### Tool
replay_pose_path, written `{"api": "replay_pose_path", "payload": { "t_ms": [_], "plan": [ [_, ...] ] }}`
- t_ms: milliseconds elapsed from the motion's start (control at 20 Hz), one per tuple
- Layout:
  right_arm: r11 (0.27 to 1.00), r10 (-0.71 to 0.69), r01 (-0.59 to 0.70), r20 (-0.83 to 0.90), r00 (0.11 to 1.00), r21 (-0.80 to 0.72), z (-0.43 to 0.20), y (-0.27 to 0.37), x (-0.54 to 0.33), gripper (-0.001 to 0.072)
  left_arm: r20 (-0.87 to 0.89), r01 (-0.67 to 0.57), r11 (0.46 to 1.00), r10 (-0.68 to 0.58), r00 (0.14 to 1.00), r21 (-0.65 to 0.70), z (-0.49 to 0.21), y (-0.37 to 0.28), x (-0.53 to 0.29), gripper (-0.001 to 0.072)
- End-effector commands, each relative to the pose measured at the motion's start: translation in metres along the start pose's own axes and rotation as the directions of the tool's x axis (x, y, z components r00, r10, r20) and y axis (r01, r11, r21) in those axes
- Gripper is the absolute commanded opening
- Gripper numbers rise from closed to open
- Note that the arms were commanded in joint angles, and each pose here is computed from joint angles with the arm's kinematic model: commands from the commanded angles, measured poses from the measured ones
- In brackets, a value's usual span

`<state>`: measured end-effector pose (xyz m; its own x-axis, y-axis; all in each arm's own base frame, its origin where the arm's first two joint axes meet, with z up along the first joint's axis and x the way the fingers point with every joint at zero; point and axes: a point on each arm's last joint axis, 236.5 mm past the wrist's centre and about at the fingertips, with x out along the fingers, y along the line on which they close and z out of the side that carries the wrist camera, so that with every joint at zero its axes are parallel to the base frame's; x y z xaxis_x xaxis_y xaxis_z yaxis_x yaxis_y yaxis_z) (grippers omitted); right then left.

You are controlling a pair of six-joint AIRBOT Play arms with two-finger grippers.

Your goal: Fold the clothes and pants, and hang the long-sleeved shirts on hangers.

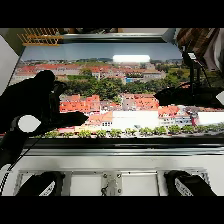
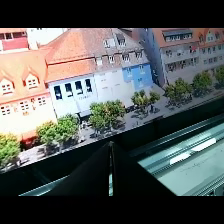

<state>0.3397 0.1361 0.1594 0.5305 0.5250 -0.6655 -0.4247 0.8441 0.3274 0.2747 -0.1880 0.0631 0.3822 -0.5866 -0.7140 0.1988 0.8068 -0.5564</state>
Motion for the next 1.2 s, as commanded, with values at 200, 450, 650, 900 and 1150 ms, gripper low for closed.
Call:
{"api": "replay_pose_path", "payload": {
  "t_ms": [200,450,650,900,1150],
  "plan": [
    [1.000,0.001,-0.001,-0.001,1.000,0.000,0.000,0.000,0.000,0.0021,0.061,-0.004,1.000,0.004,0.998,0.004,0.014,0.001,0.000,0.0012],
    [1.000,0.001,-0.001,-0.002,1.000,0.001,0.000,0.000,0.001,0.0021,0.299,-0.372,0.919,0.321,0.899,0.130,0.102,0.089,-0.046,0.0685],
    [1.000,0.001,-0.001,-0.002,1.000,0.001,0.000,0.000,0.001,0.0021,0.326,-0.606,0.795,0.566,0.757,0.024,0.179,0.197,-0.091,0.0684],
    [1.000,0.001,-0.001,-0.002,1.000,0.001,0.000,0.000,0.001,0.0020,0.201,-0.715,0.696,0.693,0.693,0.066,0.213,0.296,-0.050,0.0684],
    [1.000,0.001,-0.001,-0.002,1.000,0.001,0.000,0.000,0.001,0.0021,0.103,-0.771,0.607,0.769,0.631,0.192,0.221,0.358,-0.001,0.0685]
  ]
}}
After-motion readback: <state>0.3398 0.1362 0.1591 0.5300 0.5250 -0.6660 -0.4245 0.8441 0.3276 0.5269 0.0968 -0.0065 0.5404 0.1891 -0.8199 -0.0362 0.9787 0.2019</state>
